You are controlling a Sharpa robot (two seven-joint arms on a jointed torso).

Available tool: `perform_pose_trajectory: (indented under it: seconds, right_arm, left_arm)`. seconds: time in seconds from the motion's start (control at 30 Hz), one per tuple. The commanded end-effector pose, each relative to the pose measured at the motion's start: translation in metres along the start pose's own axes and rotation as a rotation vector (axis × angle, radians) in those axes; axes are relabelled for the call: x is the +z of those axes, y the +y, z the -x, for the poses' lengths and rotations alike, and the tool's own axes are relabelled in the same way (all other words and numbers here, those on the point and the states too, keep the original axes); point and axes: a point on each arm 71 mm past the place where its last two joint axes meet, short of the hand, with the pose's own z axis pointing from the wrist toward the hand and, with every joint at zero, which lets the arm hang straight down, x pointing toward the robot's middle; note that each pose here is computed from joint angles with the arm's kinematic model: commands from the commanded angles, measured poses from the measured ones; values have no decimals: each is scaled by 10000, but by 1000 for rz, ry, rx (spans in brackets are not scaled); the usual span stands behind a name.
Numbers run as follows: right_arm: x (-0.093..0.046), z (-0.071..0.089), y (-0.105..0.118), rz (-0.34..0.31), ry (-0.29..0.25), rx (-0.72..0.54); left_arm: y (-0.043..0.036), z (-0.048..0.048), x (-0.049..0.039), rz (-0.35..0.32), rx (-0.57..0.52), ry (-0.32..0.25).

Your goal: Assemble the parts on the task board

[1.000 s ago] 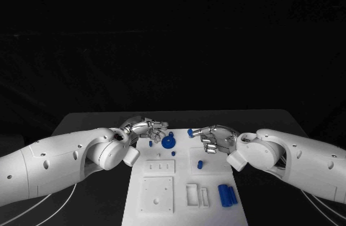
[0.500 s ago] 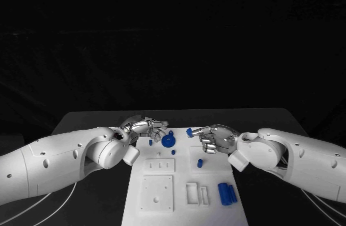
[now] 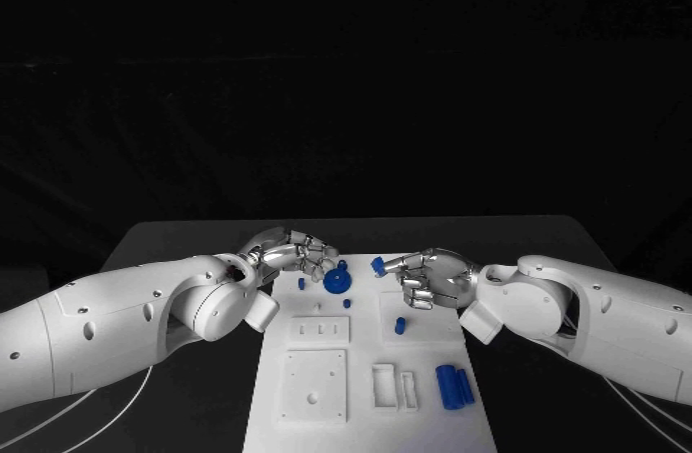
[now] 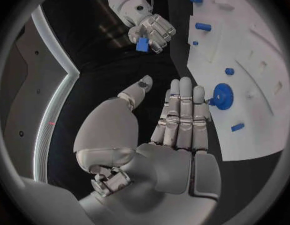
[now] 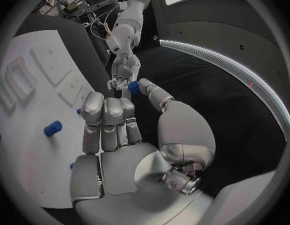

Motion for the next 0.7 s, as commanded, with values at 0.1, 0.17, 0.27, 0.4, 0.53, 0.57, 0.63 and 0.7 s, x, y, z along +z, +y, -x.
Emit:
perform_pose_trajectory:
  seconds: [0.1,0.17,0.27,0.4,0.53,0.57,0.63,0.7]
  right_arm:
    - [0,-53,-5,1,75,4]
    - [1,-60,-9,-3,83,3]
    - [4,-67,-20,-14,97,-3]
    - [-4,-80,-34,-24,107,-15]
    - [-12,-87,-49,-32,114,-23]
    - [-15,-91,-53,-34,115,-25]
    - [-16,-96,-59,-37,118,-31]
    - [-17,-99,-65,-41,121,-36]
  left_arm:
    - [-137,-121,-20,-186,192,104]
    - [-158,-156,-22,-212,219,124]
    - [-194,-211,-34,-257,272,155]
    - [-217,-236,-43,-283,306,147]
    - [-223,-267,-54,-290,322,166]
    - [-225,-277,-55,-292,331,171]
    - [-225,-296,-58,-295,343,186]
    - [-220,-315,-61,-291,342,205]
